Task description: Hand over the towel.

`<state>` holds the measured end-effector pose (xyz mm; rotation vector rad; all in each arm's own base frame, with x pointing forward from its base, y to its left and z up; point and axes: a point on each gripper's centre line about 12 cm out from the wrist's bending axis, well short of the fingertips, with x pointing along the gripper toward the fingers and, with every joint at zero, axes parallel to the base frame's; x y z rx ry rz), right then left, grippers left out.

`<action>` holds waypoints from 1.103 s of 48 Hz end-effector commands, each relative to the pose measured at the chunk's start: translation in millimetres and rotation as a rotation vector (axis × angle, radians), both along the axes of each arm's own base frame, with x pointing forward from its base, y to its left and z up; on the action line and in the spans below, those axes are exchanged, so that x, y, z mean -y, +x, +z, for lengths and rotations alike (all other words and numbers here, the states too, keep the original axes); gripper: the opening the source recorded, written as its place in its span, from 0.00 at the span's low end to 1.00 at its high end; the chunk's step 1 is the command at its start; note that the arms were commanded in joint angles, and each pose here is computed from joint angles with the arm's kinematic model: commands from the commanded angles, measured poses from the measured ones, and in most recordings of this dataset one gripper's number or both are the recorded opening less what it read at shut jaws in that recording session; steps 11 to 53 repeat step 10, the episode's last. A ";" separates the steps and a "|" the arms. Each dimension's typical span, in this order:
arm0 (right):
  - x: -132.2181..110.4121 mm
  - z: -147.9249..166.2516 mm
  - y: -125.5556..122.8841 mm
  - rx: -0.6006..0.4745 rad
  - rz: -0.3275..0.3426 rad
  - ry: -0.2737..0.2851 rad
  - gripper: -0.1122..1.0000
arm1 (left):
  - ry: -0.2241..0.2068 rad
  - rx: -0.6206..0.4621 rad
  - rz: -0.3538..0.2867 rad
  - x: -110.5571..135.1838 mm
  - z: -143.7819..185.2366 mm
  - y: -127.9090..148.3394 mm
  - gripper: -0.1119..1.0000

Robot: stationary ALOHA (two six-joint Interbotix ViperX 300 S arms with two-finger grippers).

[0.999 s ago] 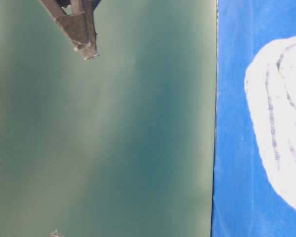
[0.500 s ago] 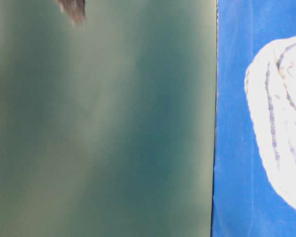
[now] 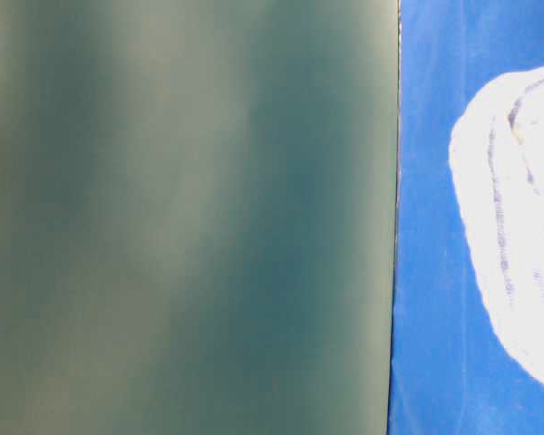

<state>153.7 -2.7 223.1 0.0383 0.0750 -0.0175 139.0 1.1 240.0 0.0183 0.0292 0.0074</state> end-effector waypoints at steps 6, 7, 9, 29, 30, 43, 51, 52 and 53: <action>-1.6 -34.5 -13.0 0.055 0.010 0.004 0.73 | -0.004 0.045 0.003 -0.3 -15.2 -12.1 0.91; -1.6 -37.8 -13.8 0.054 0.010 0.007 0.73 | -0.004 0.048 0.003 -0.3 -16.2 -12.8 0.91; -1.4 -40.9 -14.2 0.055 0.009 0.014 0.73 | -0.004 0.054 0.003 -0.3 -15.8 -13.8 0.91; -1.4 -42.5 -14.5 0.054 0.008 0.017 0.73 | -0.004 0.054 0.003 -0.3 -15.8 -14.1 0.91; -1.4 -42.5 -14.5 0.054 0.008 0.017 0.73 | -0.004 0.054 0.003 -0.3 -15.8 -14.1 0.91; -1.4 -42.5 -14.5 0.054 0.008 0.017 0.73 | -0.004 0.054 0.003 -0.3 -15.8 -14.1 0.91; -1.4 -42.5 -14.5 0.054 0.008 0.017 0.73 | -0.004 0.054 0.003 -0.3 -15.8 -14.1 0.91; -1.4 -42.5 -14.5 0.054 0.008 0.017 0.73 | -0.004 0.054 0.003 -0.3 -15.8 -14.1 0.91; -1.4 -42.5 -14.5 0.054 0.008 0.017 0.73 | -0.004 0.054 0.003 -0.3 -15.8 -14.1 0.91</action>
